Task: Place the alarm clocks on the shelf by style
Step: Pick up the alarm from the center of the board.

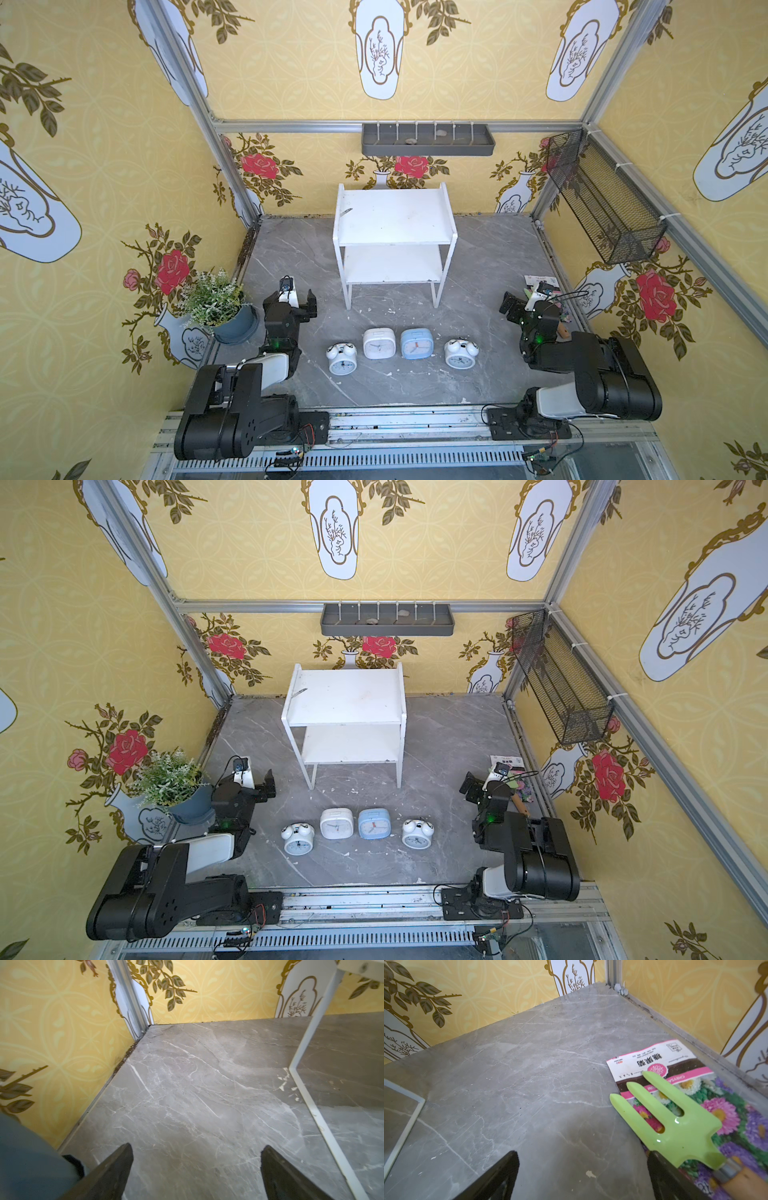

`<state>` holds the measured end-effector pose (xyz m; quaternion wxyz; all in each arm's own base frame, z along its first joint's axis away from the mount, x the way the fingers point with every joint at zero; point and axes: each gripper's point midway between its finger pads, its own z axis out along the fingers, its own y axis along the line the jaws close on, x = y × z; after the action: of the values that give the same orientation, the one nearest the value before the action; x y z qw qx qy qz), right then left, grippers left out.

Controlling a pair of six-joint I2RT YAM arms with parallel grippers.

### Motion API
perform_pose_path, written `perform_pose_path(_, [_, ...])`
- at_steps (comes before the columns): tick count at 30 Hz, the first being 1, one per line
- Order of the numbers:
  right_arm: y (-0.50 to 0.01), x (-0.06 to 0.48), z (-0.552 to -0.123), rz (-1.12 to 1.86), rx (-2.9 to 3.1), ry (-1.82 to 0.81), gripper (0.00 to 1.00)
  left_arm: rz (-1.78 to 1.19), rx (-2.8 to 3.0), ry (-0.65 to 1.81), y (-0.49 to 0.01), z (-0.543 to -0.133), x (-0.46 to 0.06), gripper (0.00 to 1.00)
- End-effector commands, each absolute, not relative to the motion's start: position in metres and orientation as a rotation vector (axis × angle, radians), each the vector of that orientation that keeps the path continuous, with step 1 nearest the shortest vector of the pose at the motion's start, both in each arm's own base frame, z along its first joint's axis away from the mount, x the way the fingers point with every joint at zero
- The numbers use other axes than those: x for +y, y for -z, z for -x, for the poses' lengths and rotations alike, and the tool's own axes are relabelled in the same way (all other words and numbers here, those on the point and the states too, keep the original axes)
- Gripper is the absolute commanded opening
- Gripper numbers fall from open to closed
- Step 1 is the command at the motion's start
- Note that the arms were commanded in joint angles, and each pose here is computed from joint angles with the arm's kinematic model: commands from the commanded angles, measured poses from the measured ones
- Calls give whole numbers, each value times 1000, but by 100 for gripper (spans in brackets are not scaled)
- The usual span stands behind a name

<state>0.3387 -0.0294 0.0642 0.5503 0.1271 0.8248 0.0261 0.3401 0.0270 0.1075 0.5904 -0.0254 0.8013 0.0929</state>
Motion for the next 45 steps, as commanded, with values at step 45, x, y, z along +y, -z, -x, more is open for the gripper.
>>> perform_pose_path(45, [-130, 391, -164, 1366, 2365, -660, 79, 573, 2241, 361, -155, -219, -71, 81])
